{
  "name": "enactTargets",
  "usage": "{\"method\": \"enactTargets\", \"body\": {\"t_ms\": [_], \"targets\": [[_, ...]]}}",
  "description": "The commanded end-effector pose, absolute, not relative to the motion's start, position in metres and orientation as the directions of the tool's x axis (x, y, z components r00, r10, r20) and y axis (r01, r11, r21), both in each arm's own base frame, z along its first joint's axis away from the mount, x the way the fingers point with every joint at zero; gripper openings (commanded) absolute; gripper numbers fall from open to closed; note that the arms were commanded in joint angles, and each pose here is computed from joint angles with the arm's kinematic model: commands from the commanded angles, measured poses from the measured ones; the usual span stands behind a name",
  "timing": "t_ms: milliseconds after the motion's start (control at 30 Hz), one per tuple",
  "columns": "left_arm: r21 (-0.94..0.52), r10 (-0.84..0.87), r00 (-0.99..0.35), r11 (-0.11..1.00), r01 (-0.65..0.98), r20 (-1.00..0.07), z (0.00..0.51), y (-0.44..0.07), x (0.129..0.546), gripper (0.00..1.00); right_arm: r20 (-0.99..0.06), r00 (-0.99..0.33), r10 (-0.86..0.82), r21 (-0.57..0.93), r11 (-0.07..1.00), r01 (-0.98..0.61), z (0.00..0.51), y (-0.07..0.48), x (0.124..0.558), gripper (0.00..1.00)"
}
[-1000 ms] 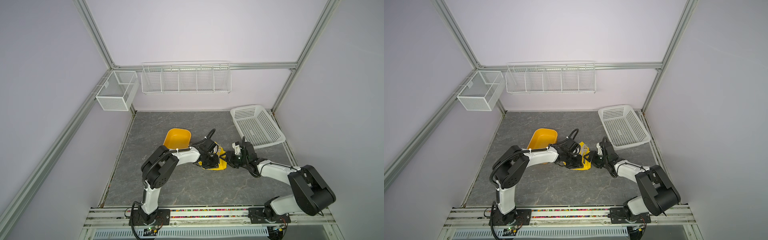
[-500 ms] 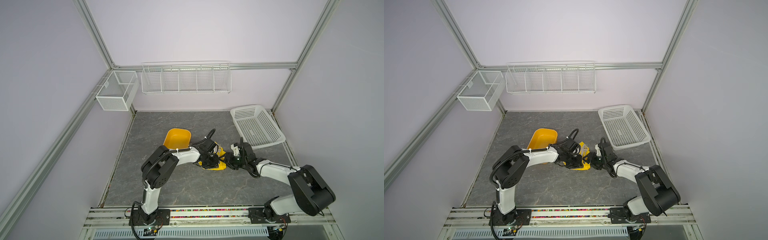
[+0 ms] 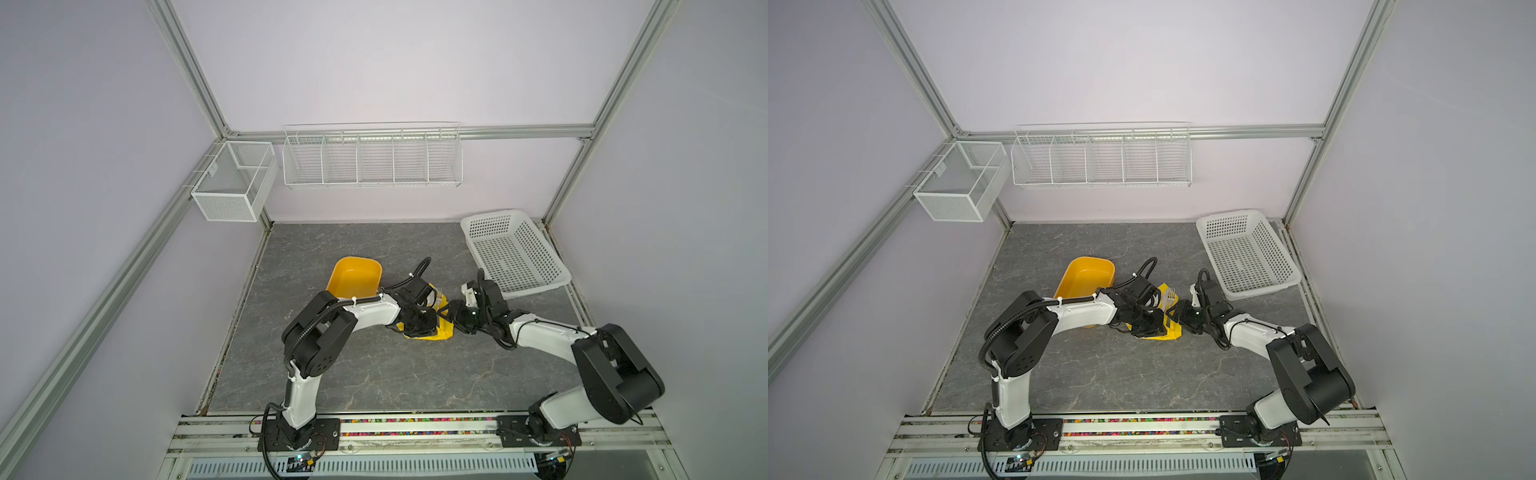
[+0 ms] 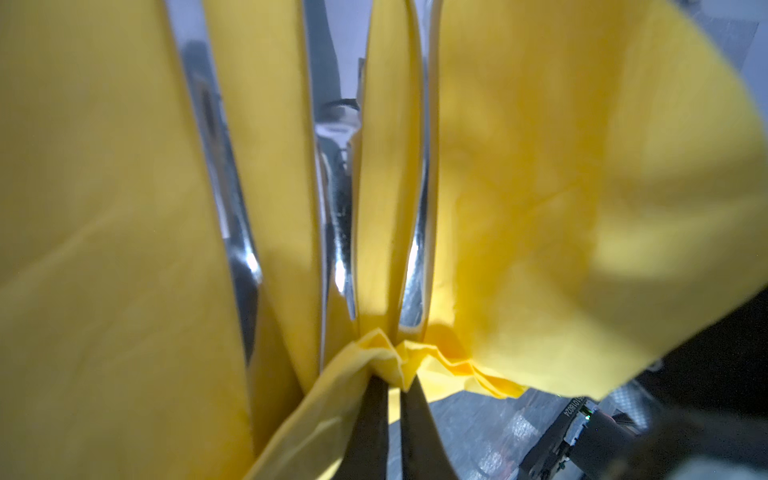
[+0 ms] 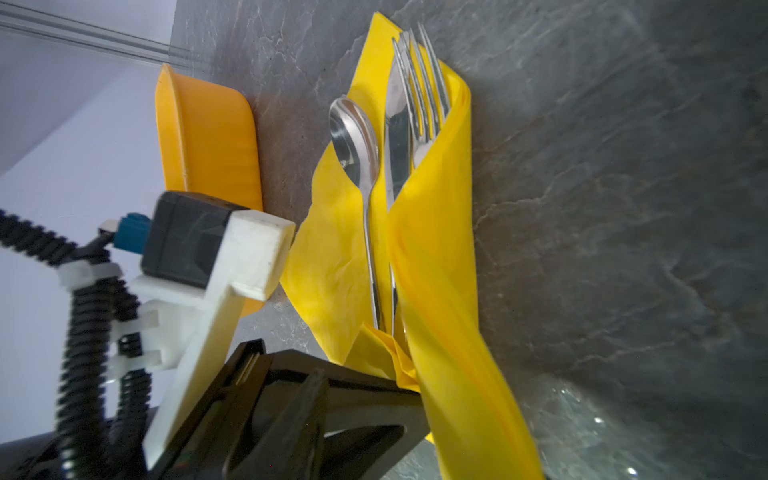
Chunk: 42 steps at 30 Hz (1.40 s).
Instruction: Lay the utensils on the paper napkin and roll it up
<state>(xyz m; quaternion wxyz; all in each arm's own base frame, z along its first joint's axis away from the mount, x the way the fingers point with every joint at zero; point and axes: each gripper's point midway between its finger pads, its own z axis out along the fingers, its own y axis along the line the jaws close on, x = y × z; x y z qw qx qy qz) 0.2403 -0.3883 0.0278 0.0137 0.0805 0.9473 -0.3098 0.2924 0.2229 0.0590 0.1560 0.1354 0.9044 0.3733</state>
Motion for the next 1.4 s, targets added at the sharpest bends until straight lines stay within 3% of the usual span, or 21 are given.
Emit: {"method": "enactTargets", "body": {"t_ms": [0,200,467,667,867,1167,1367], "targets": [[-0.582,0.141,-0.984,0.794,0.177,-0.108,0.039,-0.388,0.242,0.10,-0.167,-0.930,0.327,0.679,0.722,0.131,0.048,0.215,0.276,0.49],[-0.582,0.143,-0.984,0.793,0.178,-0.106,0.038,-0.388,0.242,0.10,-0.162,-0.938,0.306,0.644,0.753,0.135,0.037,0.211,0.267,0.41],[-0.576,0.138,-0.984,0.798,0.175,-0.109,0.038,-0.386,0.242,0.10,-0.195,-0.938,0.285,0.646,0.757,0.095,0.050,0.217,0.272,0.18],[-0.565,0.129,-0.985,0.807,0.171,-0.114,0.038,-0.383,0.245,0.10,-0.223,-0.939,0.264,0.661,0.749,0.053,0.063,0.226,0.276,0.08],[-0.563,0.126,-0.985,0.809,0.171,-0.118,0.039,-0.384,0.245,0.10,-0.251,-0.945,0.209,0.637,0.771,0.002,0.070,0.234,0.276,0.08],[-0.560,0.119,-0.985,0.812,0.168,-0.123,0.040,-0.382,0.247,0.10,-0.292,-0.944,0.153,0.516,0.856,-0.021,0.069,0.230,0.279,0.21],[-0.560,0.111,-0.986,0.812,0.164,-0.127,0.041,-0.381,0.248,0.10,-0.312,-0.940,0.141,0.507,0.861,-0.039,0.073,0.232,0.284,0.12]]}}
